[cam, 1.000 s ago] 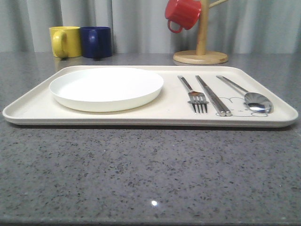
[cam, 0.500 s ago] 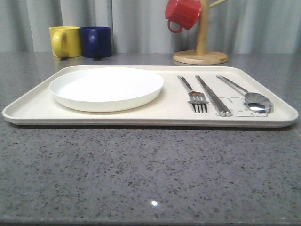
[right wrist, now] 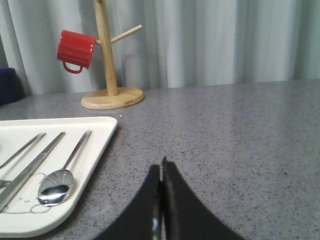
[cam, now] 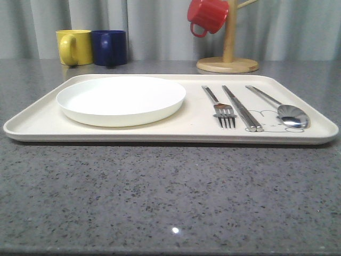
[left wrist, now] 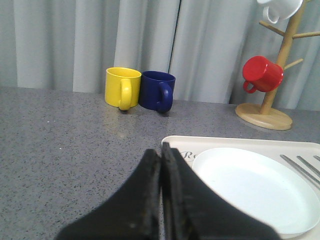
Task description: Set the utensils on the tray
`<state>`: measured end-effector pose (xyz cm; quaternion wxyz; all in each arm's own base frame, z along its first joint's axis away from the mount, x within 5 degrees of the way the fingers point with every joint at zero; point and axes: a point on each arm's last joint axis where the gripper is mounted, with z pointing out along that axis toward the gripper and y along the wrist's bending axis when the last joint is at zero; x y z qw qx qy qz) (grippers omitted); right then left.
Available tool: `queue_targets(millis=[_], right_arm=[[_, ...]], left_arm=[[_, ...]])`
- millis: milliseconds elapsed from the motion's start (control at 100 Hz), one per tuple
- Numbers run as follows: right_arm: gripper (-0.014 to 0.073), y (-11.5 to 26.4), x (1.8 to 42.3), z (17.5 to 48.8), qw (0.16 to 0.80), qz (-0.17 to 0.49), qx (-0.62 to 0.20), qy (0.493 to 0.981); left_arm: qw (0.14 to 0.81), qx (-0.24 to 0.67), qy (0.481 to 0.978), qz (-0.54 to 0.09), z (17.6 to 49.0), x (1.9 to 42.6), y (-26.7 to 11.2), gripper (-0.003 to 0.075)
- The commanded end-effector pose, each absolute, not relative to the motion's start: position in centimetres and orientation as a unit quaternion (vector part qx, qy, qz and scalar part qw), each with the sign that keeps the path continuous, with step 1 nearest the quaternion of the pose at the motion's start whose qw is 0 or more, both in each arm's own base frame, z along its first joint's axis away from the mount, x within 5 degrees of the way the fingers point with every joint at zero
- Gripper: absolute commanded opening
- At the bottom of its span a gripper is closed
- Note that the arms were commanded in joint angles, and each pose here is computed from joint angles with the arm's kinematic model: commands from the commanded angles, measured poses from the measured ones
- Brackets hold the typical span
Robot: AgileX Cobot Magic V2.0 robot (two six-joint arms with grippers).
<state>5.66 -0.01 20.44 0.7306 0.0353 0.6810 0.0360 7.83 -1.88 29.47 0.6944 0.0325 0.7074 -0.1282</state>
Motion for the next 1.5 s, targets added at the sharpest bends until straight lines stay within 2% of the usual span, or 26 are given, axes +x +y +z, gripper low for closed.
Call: queue_targets(millis=[0,580,860,1230,1490], right_arm=[[-0.0068,-0.1,5.3,22.0,0.773,0.033,0.033,0.633],[-0.0068,-0.1,5.3,22.0,0.773,0.033,0.033,0.633],[-0.0068,-0.1,5.3,22.0,0.773,0.033,0.033,0.633],[-0.0068,-0.1,5.3,22.0,0.773,0.033,0.033,0.633],[-0.0068,-0.1,5.3,22.0,0.773,0.033,0.033,0.633]], left_arm=[[0.726,0.018,0.676,-0.127,30.9,7.8,-1.6,-0.0018],[0.728,0.017,0.674,-0.126,31.0,7.8,-1.6,-0.0018],[0.737,0.053,0.670,-0.074,30.4,7.9,-1.4,-0.0018],[0.758,0.030,0.651,-0.022,26.1,5.7,-0.4,-0.0018],[0.760,0.029,0.649,-0.019,22.6,5.0,-0.4,-0.0018]])
